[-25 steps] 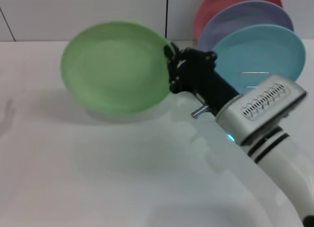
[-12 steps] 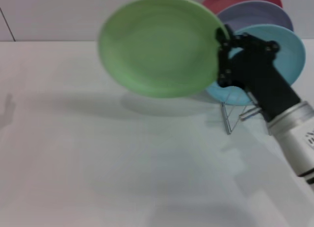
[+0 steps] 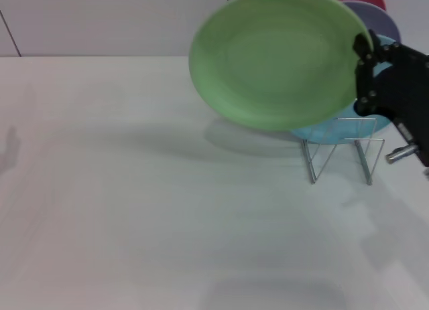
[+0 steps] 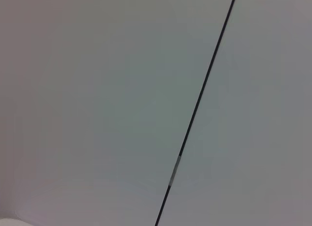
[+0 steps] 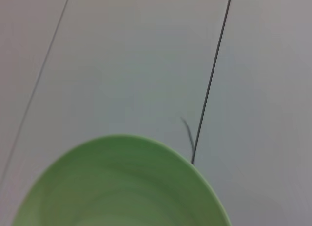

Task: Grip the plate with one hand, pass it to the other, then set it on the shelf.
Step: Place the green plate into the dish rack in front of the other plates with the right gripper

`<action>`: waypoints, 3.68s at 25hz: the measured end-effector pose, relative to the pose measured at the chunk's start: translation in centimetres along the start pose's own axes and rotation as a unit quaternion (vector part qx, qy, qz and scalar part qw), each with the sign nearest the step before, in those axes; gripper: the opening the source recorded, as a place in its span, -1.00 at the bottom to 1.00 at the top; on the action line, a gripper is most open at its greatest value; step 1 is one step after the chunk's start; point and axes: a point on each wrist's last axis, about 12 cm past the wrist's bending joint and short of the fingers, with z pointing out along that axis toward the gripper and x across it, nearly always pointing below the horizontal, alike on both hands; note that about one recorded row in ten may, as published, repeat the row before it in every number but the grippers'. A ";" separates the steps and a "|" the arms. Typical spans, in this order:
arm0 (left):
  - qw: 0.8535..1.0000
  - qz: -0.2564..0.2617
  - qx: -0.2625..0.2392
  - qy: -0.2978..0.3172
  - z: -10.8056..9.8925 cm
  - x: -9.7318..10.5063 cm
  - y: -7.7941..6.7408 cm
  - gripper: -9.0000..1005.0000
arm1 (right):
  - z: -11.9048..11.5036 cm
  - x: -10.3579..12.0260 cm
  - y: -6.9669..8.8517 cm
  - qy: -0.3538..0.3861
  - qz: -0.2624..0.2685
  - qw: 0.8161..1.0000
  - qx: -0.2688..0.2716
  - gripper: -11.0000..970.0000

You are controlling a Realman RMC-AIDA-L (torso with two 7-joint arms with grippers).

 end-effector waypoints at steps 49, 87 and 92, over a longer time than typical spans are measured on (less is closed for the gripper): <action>0.997 -0.073 0.001 0.011 1.4 1.5 -2.8 0.23 | -2.2 4.6 -12.4 -0.034 0.033 0.995 -0.090 -0.92; 0.997 -0.077 0.010 0.010 1.2 1.5 -3.1 0.23 | -4.6 6.5 -12.1 -0.003 0.039 0.997 -0.074 -0.92; 0.997 -0.078 0.010 0.011 1.0 1.6 -3.0 0.23 | -4.5 6.4 -12.2 -0.010 0.038 0.997 -0.067 -0.92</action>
